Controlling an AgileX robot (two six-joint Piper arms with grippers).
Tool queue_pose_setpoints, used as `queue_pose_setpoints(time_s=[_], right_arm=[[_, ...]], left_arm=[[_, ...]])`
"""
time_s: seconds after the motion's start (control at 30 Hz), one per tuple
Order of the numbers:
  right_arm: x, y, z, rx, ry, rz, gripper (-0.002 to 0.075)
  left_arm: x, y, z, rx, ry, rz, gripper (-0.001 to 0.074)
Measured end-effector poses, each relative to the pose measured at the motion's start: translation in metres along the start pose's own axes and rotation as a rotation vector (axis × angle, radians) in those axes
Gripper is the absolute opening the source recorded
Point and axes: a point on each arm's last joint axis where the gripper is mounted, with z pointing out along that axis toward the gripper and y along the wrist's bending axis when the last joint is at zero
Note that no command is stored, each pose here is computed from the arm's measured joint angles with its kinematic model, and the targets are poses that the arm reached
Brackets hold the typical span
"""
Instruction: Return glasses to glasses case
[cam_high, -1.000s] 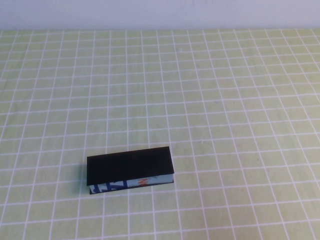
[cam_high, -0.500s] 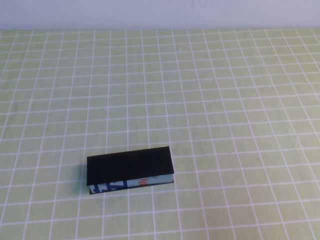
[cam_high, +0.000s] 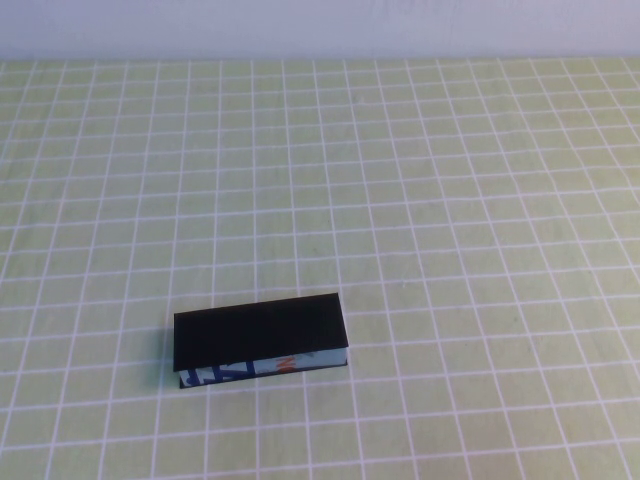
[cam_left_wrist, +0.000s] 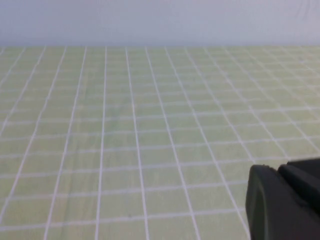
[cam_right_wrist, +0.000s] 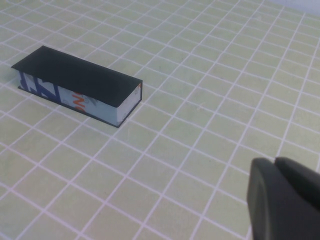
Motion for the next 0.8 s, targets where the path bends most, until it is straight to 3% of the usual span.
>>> queue_pose_setpoints(time_s=[0.2,0.37,0.8], right_arm=[[0.0,0.0,0.0,-0.001,0.0,0.002,-0.0016],[0.0,0.0,0.0,-0.001,0.0,0.002,-0.0017],[0.0,0.0,0.0,-0.001,0.0,0.002,-0.0017]], left_arm=[[0.038,0.002,0.012,-0.023,0.089,-0.04,-0.0003],[0.041,-0.001,0.012,0.005,0.105,-0.089,-0.0003],[0.042,-0.005,0.012,0.046,0.118,-0.028,-0.0003]])
